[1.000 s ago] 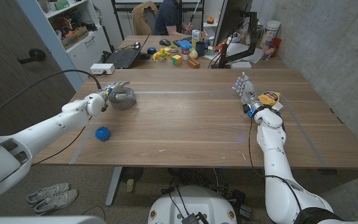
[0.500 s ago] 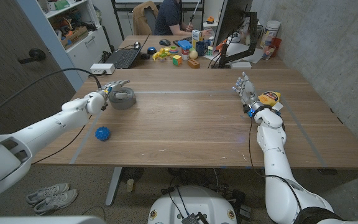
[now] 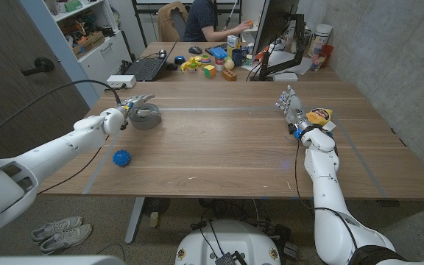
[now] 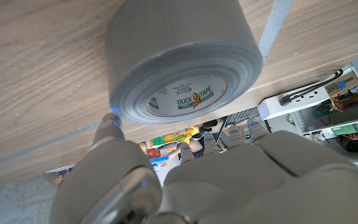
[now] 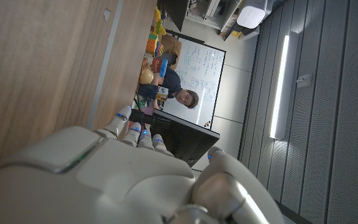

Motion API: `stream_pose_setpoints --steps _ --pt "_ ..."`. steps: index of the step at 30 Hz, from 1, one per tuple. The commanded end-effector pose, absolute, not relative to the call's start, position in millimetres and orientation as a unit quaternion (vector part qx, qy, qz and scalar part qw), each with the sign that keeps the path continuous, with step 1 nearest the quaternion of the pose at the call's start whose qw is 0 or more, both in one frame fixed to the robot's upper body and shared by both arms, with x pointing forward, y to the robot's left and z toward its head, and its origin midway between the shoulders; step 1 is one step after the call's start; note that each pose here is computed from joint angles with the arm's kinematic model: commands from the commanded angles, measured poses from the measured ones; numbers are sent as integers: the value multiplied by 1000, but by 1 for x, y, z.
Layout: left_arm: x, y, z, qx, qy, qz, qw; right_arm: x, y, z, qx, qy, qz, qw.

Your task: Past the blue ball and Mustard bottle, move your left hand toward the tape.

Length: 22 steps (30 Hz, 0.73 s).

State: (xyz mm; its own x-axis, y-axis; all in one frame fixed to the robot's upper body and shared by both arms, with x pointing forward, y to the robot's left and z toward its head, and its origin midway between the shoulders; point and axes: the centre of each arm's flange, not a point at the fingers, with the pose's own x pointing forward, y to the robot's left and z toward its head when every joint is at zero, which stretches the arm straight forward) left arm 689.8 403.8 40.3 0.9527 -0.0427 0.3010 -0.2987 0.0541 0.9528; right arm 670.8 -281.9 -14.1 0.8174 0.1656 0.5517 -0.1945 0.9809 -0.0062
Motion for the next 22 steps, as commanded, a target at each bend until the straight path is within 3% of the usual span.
stream_pose_setpoints --steps 1,22 --pt "688 404 40 684 -125 90 713 669 -282 -15 27 -288 95 953" --pt "687 404 39 687 -125 85 711 667 -281 -14 24 -290 96 952"
